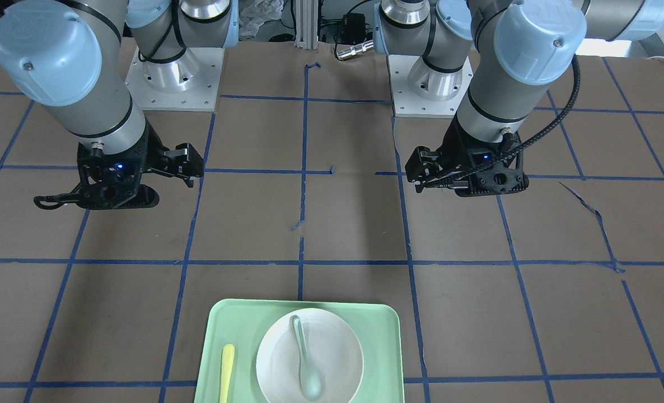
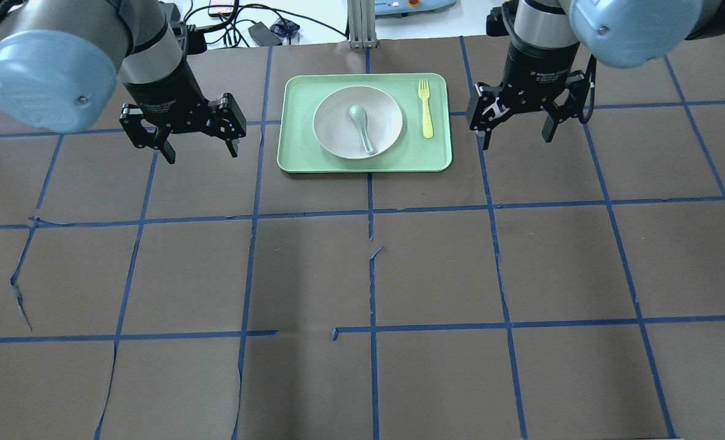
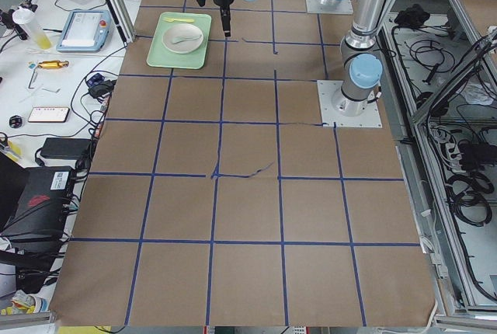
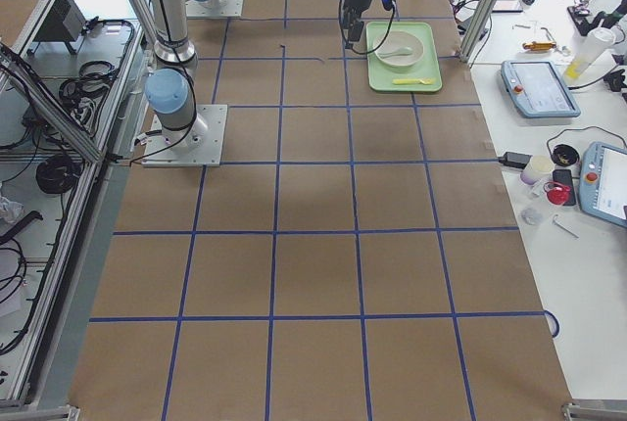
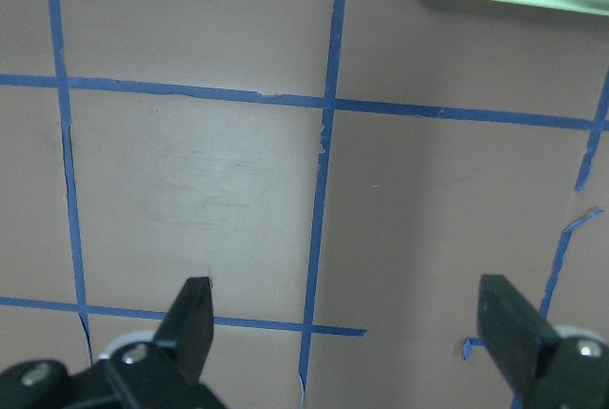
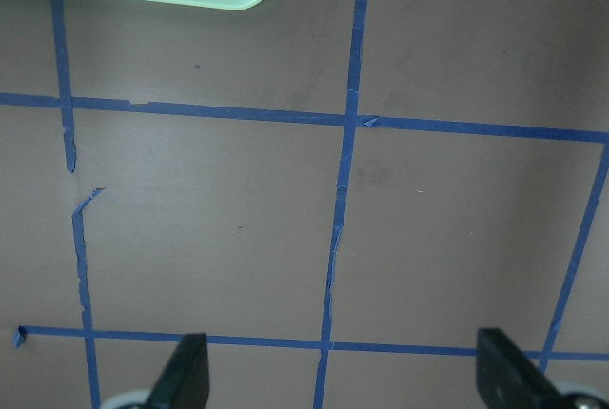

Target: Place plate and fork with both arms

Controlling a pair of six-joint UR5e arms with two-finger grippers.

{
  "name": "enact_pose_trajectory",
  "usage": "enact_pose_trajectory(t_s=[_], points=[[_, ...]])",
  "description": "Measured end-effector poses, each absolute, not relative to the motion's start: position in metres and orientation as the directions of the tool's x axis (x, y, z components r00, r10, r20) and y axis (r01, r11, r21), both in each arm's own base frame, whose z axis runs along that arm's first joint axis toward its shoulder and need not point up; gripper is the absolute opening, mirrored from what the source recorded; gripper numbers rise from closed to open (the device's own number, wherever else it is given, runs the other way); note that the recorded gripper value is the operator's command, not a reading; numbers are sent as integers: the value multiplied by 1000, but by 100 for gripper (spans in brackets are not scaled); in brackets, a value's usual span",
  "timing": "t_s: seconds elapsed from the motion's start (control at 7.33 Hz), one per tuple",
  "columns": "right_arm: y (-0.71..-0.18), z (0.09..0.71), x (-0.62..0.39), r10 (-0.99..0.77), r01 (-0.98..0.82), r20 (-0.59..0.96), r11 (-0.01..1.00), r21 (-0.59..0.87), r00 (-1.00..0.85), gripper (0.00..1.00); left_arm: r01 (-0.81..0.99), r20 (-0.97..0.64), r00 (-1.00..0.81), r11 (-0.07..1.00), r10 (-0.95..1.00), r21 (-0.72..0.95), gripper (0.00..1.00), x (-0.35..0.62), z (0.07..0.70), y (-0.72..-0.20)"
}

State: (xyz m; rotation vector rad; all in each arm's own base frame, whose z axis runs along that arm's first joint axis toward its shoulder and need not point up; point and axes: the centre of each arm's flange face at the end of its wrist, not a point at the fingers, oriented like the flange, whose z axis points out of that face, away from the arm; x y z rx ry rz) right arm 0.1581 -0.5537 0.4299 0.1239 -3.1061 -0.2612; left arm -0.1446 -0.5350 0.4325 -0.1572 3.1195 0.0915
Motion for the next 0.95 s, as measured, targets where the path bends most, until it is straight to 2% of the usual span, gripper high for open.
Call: enact_pose_trajectory(t_s=[0.95], points=[[-553, 429, 158, -81, -77, 14, 983, 169, -997, 100, -100, 7, -995, 993, -101, 59, 100, -146, 434, -535]])
